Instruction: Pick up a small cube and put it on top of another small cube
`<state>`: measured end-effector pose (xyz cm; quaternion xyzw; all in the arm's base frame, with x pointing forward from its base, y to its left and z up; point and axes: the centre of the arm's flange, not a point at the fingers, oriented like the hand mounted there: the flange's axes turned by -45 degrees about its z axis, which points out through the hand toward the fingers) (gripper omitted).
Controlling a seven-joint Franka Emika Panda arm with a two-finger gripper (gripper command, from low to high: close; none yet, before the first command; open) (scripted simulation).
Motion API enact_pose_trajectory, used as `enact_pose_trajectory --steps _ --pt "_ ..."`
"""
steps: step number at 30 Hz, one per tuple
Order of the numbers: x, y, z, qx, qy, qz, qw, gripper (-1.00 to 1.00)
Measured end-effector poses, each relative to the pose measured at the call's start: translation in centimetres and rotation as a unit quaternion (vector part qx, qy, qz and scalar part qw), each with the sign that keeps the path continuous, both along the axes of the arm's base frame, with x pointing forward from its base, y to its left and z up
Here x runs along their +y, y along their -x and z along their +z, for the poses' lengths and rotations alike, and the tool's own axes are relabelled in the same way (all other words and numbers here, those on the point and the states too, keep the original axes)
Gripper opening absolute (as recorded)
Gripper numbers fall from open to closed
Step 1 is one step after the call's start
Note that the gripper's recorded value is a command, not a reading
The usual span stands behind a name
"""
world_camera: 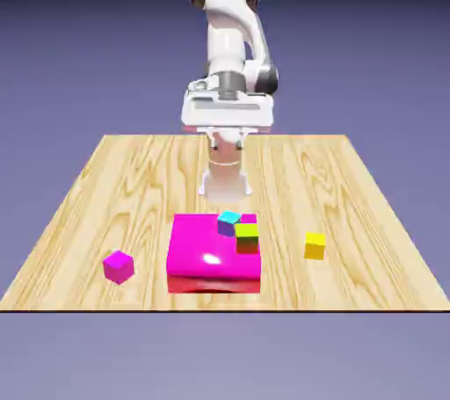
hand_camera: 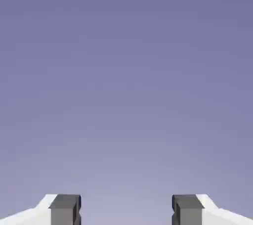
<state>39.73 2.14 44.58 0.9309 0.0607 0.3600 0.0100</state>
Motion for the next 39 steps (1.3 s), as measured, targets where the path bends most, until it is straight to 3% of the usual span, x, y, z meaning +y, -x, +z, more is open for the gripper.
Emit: enact_pose_trajectory --steps 9,18,21,23,27,28,30,34,39 --pt "13.0 -2.0 -10.5 0.202 0.139 0.228 0.942 0.0" --pt "24.6 2.7 -21.8 0.355 0.279 0.435 0.779 0.0" --pt "27.7 5.4 -25.5 0.395 0.323 0.491 0.706 0.0" --pt "27.9 5.6 -25.7 0.397 0.325 0.495 0.702 0.0" --pt "26.4 5.8 -31.7 0.396 0.325 0.494 0.702 0.0" --pt "26.2 5.9 -32.4 0.397 0.325 0.495 0.702 -1.0" --pt "26.2 5.9 -32.4 0.397 0.325 0.495 0.702 -1.0" --pt "27.7 5.6 -26.4 0.397 0.324 0.495 0.702 -1.0" --pt "17.7 -3.3 -18.1 0.441 0.278 0.38 0.764 -1.0"
